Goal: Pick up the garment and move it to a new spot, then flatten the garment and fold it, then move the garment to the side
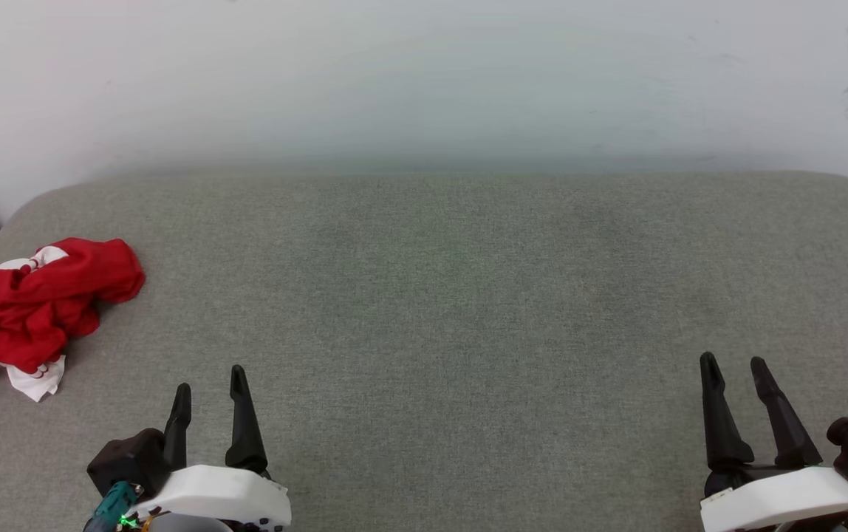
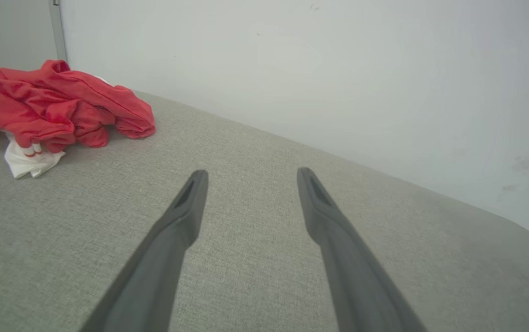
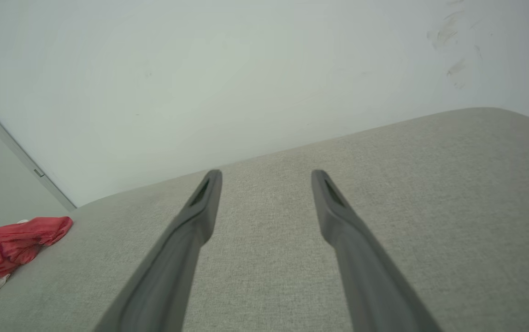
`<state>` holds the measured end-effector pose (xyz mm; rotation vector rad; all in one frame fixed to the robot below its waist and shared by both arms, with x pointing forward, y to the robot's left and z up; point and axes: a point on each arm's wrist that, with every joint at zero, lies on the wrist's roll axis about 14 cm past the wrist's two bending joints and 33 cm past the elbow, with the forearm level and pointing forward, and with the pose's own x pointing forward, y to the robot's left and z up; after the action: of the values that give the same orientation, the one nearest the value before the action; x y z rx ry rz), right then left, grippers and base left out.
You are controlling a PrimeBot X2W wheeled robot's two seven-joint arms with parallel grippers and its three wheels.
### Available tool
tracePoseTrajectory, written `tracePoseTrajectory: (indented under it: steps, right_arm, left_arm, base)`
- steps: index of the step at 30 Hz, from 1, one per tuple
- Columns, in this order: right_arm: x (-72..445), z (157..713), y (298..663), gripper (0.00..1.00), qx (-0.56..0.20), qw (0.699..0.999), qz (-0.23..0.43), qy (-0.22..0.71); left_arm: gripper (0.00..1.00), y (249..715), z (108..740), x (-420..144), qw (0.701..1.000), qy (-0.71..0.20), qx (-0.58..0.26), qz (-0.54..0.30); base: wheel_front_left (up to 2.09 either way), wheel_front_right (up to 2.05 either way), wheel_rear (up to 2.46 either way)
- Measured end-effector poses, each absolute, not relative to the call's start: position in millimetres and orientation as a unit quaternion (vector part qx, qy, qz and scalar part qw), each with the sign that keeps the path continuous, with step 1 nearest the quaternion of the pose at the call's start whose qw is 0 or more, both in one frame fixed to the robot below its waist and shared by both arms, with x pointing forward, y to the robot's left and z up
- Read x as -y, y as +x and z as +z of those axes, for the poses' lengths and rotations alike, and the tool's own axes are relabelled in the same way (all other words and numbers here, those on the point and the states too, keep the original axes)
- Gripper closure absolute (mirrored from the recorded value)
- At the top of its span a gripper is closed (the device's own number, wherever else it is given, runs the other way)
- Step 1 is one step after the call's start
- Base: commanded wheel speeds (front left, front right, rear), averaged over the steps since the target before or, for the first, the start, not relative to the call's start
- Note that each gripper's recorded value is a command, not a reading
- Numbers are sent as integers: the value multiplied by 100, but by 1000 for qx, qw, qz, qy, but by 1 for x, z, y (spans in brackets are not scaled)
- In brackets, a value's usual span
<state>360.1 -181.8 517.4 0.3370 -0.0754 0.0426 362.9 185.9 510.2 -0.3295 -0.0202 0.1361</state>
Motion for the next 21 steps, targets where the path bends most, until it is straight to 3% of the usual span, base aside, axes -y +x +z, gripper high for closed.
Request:
tracePoseTrajectory:
  steps: [21]
  right_arm:
    - [177, 528, 356, 0, 64, 993, 34, 93]
  left_arm:
    - [0, 357, 515, -178, 994, -90, 36, 52]
  base:
    - [0, 0, 0]
